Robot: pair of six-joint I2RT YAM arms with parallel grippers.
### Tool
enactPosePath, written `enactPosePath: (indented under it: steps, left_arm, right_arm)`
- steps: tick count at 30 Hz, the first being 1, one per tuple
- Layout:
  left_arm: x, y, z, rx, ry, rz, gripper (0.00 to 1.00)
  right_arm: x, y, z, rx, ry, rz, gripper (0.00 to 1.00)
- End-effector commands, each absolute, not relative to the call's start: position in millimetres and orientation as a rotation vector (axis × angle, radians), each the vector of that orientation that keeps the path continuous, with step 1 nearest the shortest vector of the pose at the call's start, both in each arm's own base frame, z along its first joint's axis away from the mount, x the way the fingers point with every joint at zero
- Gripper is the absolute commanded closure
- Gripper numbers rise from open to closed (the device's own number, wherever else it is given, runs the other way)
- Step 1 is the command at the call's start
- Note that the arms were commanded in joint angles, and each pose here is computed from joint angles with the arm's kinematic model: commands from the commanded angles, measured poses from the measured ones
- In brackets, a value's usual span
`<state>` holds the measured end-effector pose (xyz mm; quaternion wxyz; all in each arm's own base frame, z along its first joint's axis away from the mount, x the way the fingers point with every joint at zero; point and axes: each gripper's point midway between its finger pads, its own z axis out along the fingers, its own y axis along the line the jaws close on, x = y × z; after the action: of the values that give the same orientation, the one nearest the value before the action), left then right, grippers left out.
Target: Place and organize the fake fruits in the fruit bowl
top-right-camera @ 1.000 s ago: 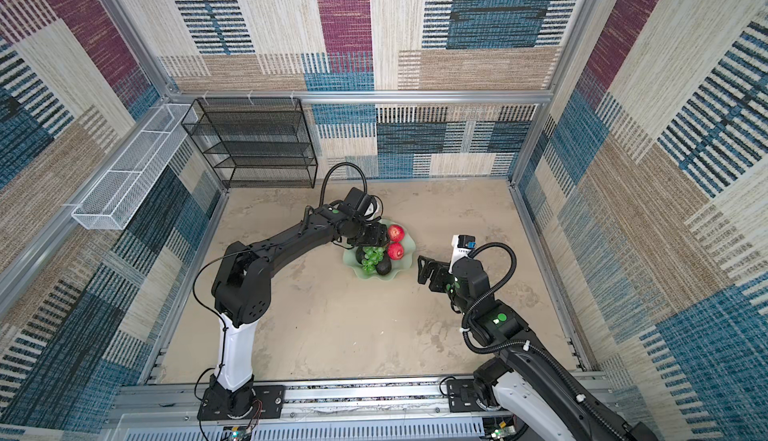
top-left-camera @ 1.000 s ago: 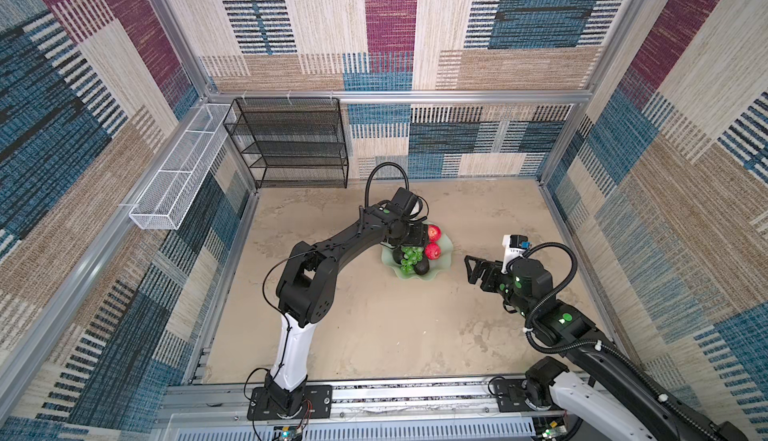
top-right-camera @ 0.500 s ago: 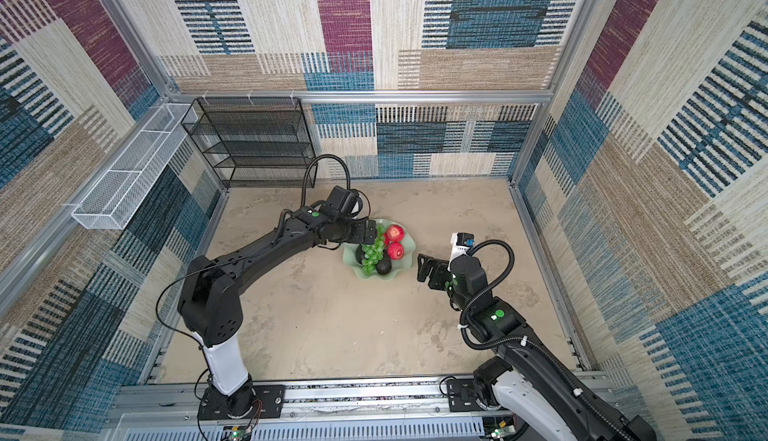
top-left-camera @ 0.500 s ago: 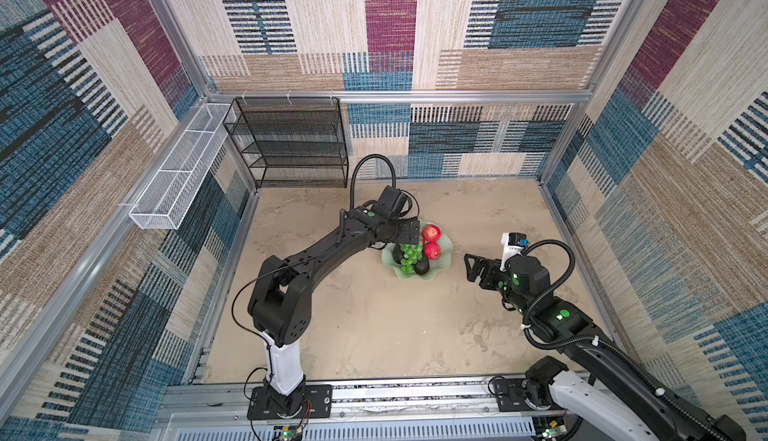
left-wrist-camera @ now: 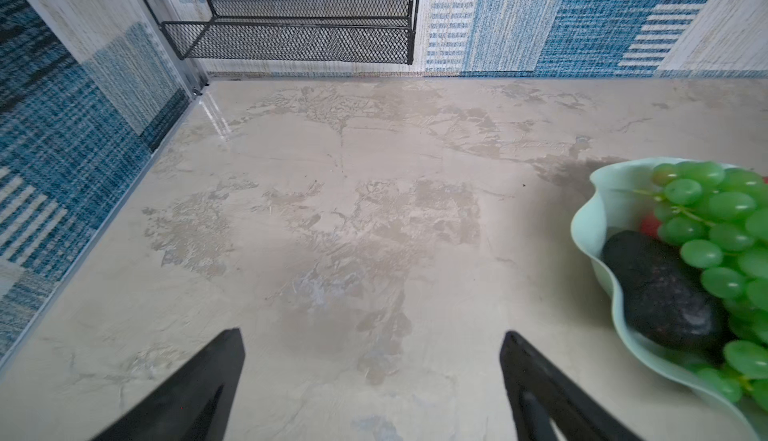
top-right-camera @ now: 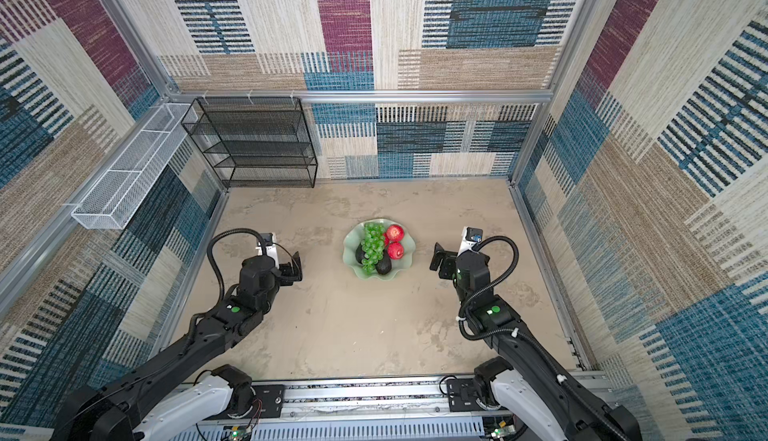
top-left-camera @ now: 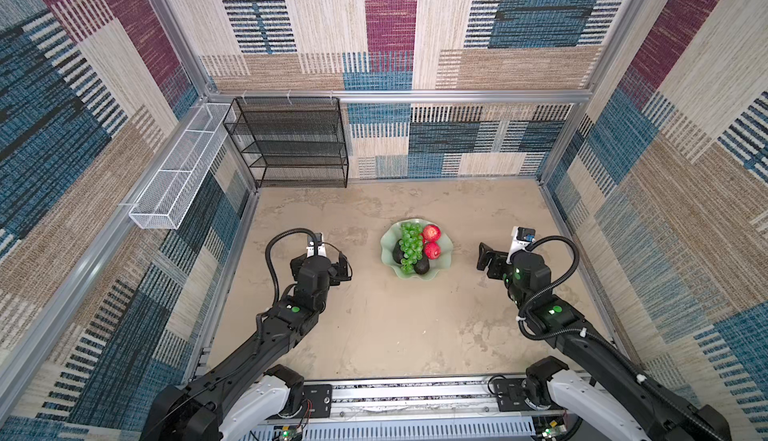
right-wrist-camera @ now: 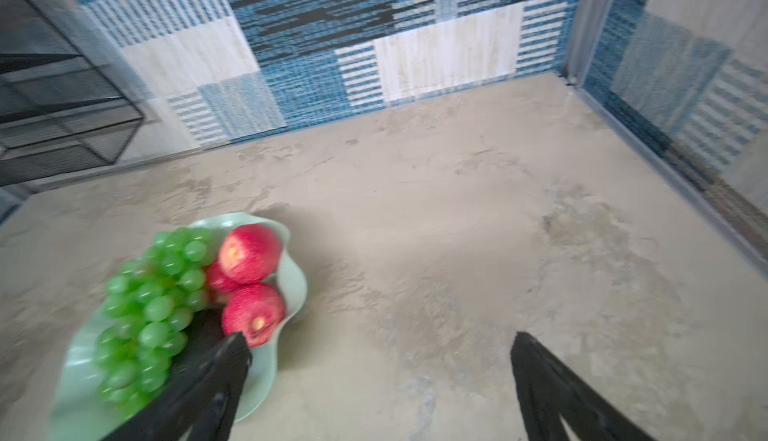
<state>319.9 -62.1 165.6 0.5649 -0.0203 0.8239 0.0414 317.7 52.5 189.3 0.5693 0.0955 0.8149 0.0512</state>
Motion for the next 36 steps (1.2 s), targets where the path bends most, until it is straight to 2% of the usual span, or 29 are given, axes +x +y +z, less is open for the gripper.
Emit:
enactPosePath:
  steps: [1,5,11,20,23,25,36]
  left_arm:
    - [326.0,-35.6,206.2,-0.117,1.701,0.261,0.01]
    - [333.3,-23.8,186.3,-0.113,1.746,0.414,0.01]
    - [332.9,-2.7,148.7,-0.152,1.714,0.454,0.01]
    - [359.6,19.8,131.3,-0.148,1.773,0.299,0.01]
    - [362.9,27.6,122.0,-0.153,1.704,0.237,0.01]
    - [365.3,17.8,109.2,-0.098,1.763,0.198,0.01]
    - [394.3,39.3,96.8,-0.198,1.917,0.168,0.01]
  right_arm:
    - [339.9,30.1,206.8,0.258,1.782,0.068,0.00]
    - [356.4,-1.2,192.6,0.298,1.721,-0.033,0.00]
    - [374.2,-28.7,160.3,0.308,1.707,-0.162,0.00]
    - [372.7,-21.1,156.4,0.184,1.580,-0.150,0.00]
    - [368.7,-18.3,155.8,0.166,1.581,-0.127,0.00]
    - [367.4,-14.0,156.6,0.136,1.575,-0.110,0.00]
    - [364.4,3.5,148.6,0.015,1.576,-0.040,0.00]
